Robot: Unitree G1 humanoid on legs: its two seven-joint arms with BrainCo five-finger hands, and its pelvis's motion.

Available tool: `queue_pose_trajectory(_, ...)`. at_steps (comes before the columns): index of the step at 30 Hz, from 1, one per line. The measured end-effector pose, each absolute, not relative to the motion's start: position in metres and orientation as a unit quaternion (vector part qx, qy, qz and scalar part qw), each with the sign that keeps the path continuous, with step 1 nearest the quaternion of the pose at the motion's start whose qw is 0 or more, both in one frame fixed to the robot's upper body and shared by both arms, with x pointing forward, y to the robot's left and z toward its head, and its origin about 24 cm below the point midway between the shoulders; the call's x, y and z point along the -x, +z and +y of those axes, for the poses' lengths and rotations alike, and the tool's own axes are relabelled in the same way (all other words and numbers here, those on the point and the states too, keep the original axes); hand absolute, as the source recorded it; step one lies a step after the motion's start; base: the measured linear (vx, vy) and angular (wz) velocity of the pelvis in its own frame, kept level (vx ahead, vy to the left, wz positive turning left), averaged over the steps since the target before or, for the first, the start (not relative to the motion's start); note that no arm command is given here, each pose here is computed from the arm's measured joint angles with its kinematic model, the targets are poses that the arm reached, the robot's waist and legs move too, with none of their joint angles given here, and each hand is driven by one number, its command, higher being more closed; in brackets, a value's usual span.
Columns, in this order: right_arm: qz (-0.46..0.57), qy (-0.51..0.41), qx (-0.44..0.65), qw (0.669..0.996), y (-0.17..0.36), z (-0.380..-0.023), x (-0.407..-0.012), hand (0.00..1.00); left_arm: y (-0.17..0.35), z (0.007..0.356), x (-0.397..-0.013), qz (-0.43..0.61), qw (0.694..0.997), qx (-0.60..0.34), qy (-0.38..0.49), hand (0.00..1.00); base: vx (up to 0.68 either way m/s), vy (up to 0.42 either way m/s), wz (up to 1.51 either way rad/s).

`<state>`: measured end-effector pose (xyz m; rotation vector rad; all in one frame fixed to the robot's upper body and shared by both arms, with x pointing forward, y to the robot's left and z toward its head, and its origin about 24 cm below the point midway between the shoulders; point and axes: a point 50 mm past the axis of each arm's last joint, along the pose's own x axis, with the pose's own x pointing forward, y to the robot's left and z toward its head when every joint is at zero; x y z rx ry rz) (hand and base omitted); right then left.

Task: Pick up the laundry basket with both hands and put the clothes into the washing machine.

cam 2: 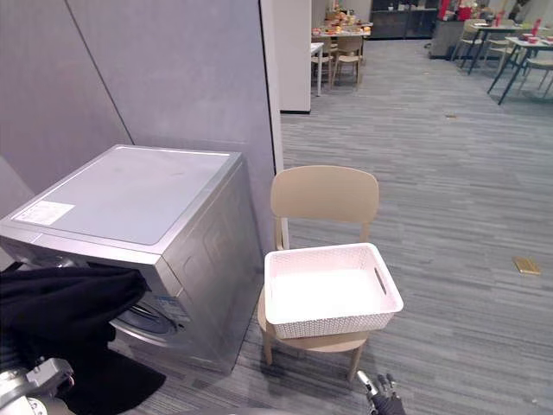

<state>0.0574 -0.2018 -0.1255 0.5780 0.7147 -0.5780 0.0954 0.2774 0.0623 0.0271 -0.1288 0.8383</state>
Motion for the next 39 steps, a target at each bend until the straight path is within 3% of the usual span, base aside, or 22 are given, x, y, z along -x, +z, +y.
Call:
queue_pose_trajectory(6, 0.394, -0.282, -0.278, 0.829, -0.143, -0.193, -0.048, 0.0, -0.005, 0.255, -0.097, 0.085, 0.928, 0.061, 0.357, 1.0, 0.04, -0.015, 0.12)
queue_pose_trajectory(12, 0.458, -0.319, -0.282, 0.78, -0.161, -0.192, -0.023, 0.0, -0.047, 0.218, -0.101, 0.179, 0.937, 0.115, 0.278, 1.0, 0.03, -0.039, 0.23)
queue_pose_trajectory(16, 0.48, -0.314, -0.263, 0.776, -0.167, -0.196, -0.032, 0.0, -0.078, 0.191, -0.099, 0.256, 0.929, 0.145, 0.224, 1.0, -0.01, -0.082, 0.28)
queue_pose_trajectory(19, 0.478, -0.285, -0.231, 0.798, -0.165, -0.199, -0.057, 0.0, -0.078, 0.186, -0.104, 0.256, 0.932, 0.148, 0.209, 1.0, -0.08, -0.131, 0.44)
queue_pose_trajectory(24, 0.469, -0.283, -0.216, 0.809, -0.162, -0.205, -0.079, 0.0, -0.062, 0.18, -0.142, 0.208, 0.955, 0.14, 0.16, 1.0, -0.12, -0.146, 1.35)
queue_pose_trajectory(27, 0.434, -0.297, -0.22, 0.822, -0.155, -0.211, -0.1, 0.0, -0.059, 0.174, -0.146, 0.2, 0.958, 0.145, 0.148, 1.0, -0.14, -0.138, 1.07)
queue_pose_trajectory(36, 0.425, -0.322, -0.25, 0.809, -0.153, -0.211, -0.122, 0.0, -0.049, 0.158, -0.166, 0.179, 0.968, 0.143, 0.104, 1.0, -0.06, 0.055, 0.88)
queue_pose_trajectory(39, 0.438, -0.331, -0.256, 0.795, -0.157, -0.209, -0.11, 0.0, -0.046, 0.153, -0.176, 0.171, 0.973, 0.134, 0.077, 1.0, 0.07, 0.322, 0.66)
